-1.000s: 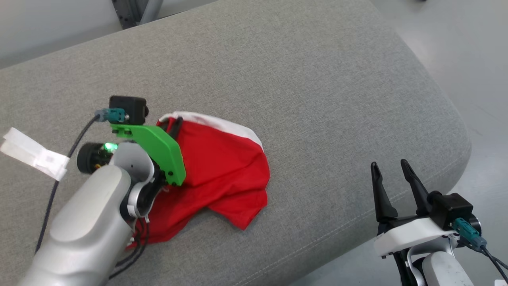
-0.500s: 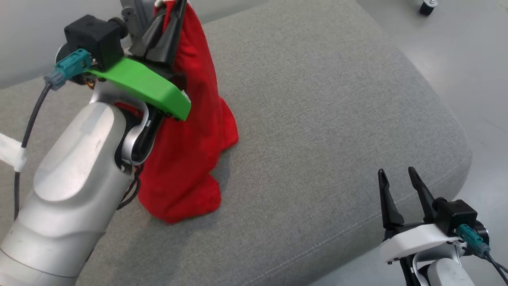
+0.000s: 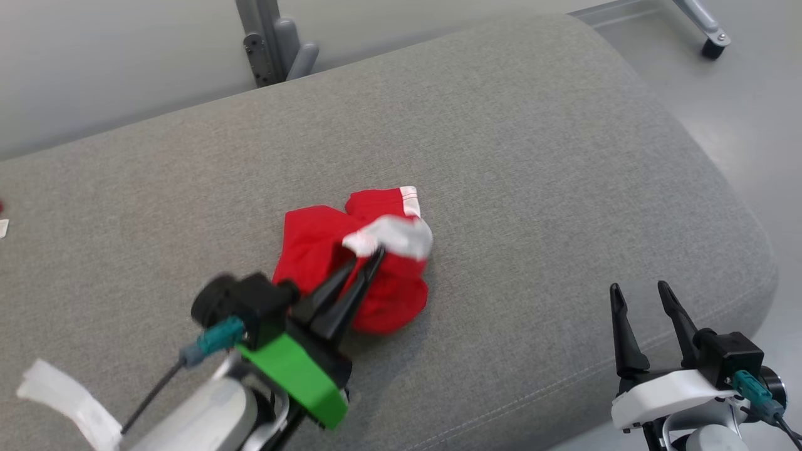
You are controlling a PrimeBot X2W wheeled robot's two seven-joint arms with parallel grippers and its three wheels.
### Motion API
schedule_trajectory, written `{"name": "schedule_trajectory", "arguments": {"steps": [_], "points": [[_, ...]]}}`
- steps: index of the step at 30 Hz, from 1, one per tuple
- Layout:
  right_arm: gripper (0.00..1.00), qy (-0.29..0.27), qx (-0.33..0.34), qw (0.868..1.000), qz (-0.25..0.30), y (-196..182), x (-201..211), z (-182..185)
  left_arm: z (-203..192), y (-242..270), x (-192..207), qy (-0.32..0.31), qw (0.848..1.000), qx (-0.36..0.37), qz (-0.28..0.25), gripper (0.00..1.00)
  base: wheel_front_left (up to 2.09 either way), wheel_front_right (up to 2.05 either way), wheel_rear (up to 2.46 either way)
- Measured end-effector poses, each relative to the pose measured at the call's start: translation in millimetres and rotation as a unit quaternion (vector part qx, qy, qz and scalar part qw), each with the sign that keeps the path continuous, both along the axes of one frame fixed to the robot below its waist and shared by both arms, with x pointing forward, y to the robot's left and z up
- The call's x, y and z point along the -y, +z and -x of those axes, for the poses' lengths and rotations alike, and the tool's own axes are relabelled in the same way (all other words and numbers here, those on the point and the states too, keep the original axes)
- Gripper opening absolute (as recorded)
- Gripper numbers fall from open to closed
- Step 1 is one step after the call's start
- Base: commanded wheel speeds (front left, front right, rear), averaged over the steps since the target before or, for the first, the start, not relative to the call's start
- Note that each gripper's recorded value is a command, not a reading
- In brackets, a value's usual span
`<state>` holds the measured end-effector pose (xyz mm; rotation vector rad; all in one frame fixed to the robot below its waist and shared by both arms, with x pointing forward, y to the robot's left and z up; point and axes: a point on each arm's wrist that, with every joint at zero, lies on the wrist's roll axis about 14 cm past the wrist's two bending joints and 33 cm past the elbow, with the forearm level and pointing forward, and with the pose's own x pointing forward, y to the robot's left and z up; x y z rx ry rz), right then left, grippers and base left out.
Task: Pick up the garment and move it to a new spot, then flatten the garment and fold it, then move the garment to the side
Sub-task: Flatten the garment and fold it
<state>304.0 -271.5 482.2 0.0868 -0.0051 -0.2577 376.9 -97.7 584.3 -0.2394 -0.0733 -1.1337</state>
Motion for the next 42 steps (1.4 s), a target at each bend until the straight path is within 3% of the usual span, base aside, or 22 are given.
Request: {"name": "schedule_trajectory", "arguments": {"steps": [6, 11, 17, 19, 30, 31, 32, 33, 34, 35, 42], "points": [[1.0, 0.021, -0.015, 1.0, 0.002, -9, -11, -9, 34, -105, -49, 0.039, 0.988, -0.131, -0.077, 0.0, 0.0, 0.0, 0.0], [1.0, 0.049, -0.026, 0.998, 0.007, -16, -25, -22, 31, -147, -90, 0.09, 0.977, -0.143, -0.127, 0.0, 0.0, 0.0, 0.0], [1.0, 0.082, -0.03, 0.996, 0.013, -20, -44, -37, -9, -143, -143, 0.199, 0.964, -0.143, -0.103, 0.0, 0.0, 0.0, 0.0], [1.0, 0.097, -0.033, 0.995, 0.016, -22, -52, -42, -15, -148, -173, 0.246, 0.952, -0.147, -0.107, 0.0, 0.0, 0.0, 0.0], [1.0, 0.115, -0.027, 0.993, 0.019, -18, -63, -40, 1, -173, -219, 0.324, 0.919, -0.201, -0.104, 0.0, 0.0, 0.0, 0.0], [1.0, 0.115, -0.029, 0.993, 0.018, -19, -63, -39, 3, -176, -221, 0.328, 0.916, -0.207, -0.102, 0.06, 0.0, 0.0, 0.0], [1.0, 0.116, -0.03, 0.993, 0.018, -20, -64, -38, 5, -178, -223, 0.333, 0.913, -0.214, -0.099, 0.29, 0.0, 0.0, 0.0], [1.0, 0.117, -0.03, 0.992, 0.018, -20, -65, -38, 6, -180, -224, 0.336, 0.911, -0.218, -0.098, 0.44, 0.0, 0.0, 0.0], [1.0, 0.118, -0.03, 0.992, 0.018, -20, -65, -38, 6, -180, -225, 0.338, 0.91, -0.222, -0.095, 0.84, 0.0, 0.0, 0.0], [1.0, 0.118, -0.03, 0.992, 0.018, -20, -66, -38, 6, -181, -224, 0.338, 0.909, -0.223, -0.094, 1.0, 0.0, 0.0, 0.0], [1.0, 0.12, -0.028, 0.992, 0.021, -19, -67, -38, 19, -198, -235, 0.341, 0.899, -0.25, -0.114, 1.0, 0.0, 0.0, 0.0]]}}
